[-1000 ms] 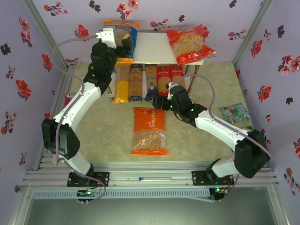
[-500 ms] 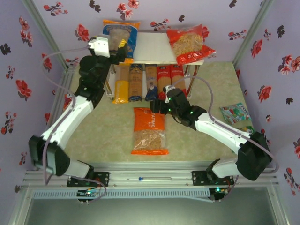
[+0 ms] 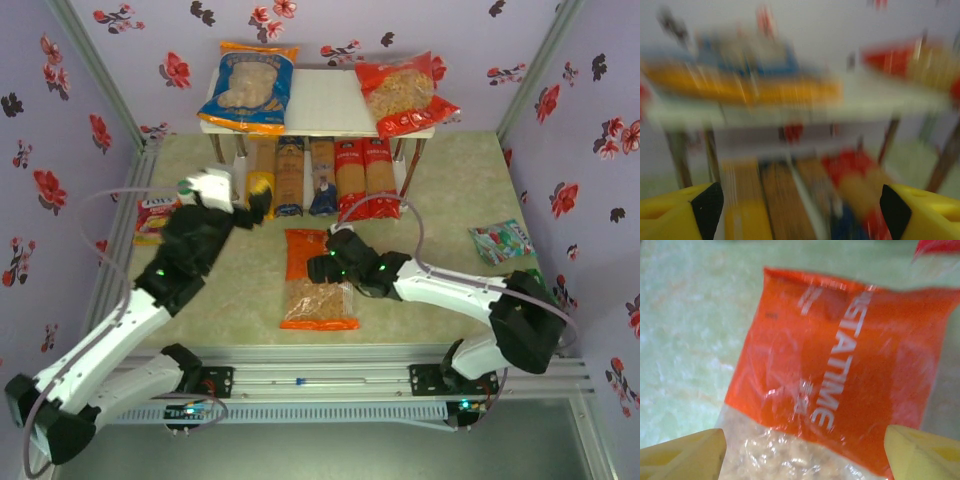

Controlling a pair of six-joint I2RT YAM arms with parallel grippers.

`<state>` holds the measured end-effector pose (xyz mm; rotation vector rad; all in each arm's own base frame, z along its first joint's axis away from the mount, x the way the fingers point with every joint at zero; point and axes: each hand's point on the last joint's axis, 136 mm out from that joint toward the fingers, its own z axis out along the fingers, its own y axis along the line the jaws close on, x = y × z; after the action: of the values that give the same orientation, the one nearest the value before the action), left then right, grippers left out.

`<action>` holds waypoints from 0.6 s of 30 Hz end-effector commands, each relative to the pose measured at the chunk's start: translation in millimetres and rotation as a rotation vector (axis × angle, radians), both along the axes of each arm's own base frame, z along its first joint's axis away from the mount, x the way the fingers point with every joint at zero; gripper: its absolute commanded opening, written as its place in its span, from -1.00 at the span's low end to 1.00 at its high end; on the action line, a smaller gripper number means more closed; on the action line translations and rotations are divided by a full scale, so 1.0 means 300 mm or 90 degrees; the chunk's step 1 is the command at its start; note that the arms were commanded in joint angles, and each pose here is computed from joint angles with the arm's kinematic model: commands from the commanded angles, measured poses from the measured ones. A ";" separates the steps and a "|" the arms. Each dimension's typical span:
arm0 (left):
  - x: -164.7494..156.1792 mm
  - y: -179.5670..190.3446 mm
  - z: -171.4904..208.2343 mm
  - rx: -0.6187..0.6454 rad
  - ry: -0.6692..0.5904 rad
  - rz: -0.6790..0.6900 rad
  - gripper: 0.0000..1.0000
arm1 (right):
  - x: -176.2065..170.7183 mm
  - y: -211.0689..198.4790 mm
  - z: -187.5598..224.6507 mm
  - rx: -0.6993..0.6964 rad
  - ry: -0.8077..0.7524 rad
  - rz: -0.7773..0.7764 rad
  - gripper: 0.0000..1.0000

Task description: Place and organize the pasta boxes and bags onto the shelf

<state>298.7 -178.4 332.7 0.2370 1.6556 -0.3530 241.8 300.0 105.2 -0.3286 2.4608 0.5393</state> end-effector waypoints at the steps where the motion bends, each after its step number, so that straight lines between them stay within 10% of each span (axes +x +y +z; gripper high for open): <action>1: -0.058 0.013 -0.234 -0.005 0.114 0.017 0.69 | 0.000 0.014 -0.044 0.010 0.000 -0.056 0.71; 18: -0.168 0.110 -0.471 -0.022 0.181 0.040 0.75 | 0.052 0.110 -0.220 -0.066 0.063 -0.125 0.99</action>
<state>249.3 -151.5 197.2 0.1531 1.9227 -0.3892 255.1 334.7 50.1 -0.1416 2.5539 0.4134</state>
